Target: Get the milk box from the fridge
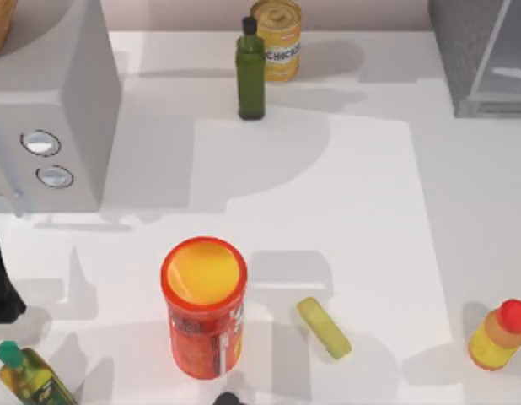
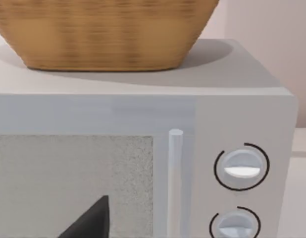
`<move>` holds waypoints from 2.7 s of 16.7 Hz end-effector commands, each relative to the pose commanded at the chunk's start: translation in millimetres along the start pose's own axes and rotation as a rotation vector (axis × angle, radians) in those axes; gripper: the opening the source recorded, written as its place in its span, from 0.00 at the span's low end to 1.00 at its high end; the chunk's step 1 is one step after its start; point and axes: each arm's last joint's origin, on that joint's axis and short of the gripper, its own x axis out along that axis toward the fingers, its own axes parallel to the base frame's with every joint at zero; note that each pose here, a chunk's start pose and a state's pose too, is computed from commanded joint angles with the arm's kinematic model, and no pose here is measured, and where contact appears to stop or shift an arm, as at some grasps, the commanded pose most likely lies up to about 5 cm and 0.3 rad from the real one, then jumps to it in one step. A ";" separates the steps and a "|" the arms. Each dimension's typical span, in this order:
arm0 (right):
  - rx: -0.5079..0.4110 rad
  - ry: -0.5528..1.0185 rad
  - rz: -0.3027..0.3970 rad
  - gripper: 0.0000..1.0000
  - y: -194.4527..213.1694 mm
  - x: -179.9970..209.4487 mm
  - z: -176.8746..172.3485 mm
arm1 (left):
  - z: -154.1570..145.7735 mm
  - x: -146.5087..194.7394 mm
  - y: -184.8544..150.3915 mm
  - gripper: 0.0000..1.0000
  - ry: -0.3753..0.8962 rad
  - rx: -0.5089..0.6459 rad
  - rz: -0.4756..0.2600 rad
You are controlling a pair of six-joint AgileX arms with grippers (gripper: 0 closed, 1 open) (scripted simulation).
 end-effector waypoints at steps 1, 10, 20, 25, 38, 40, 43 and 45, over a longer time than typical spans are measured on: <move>0.002 0.003 0.002 1.00 1.3 -0.4 -0.3 | 0.0 0.0 0.0 1.00 0.000 0.000 0.000; 0.022 0.071 0.000 1.00 -5.7 83.8 -14.0 | 0.0 0.0 0.0 1.00 0.000 0.000 0.000; -0.002 0.097 -0.011 1.00 17.5 205.9 -18.9 | 0.0 0.0 0.0 1.00 0.000 0.000 0.000; -0.001 0.097 -0.013 1.00 17.2 206.3 -18.6 | 0.0 0.0 0.0 1.00 0.000 0.000 0.000; -0.001 0.100 -0.010 1.00 18.4 267.2 -25.8 | 0.0 0.0 0.0 1.00 0.000 0.000 0.000; -0.001 0.100 -0.010 0.92 18.4 267.2 -25.8 | 0.0 0.0 0.0 1.00 0.000 0.000 0.000; -0.001 0.100 -0.010 0.70 18.4 267.2 -25.8 | 0.0 0.0 0.0 1.00 0.000 0.000 0.000; -0.001 0.100 -0.010 0.55 18.4 267.2 -25.8 | 0.0 0.0 0.0 1.00 0.000 0.000 0.000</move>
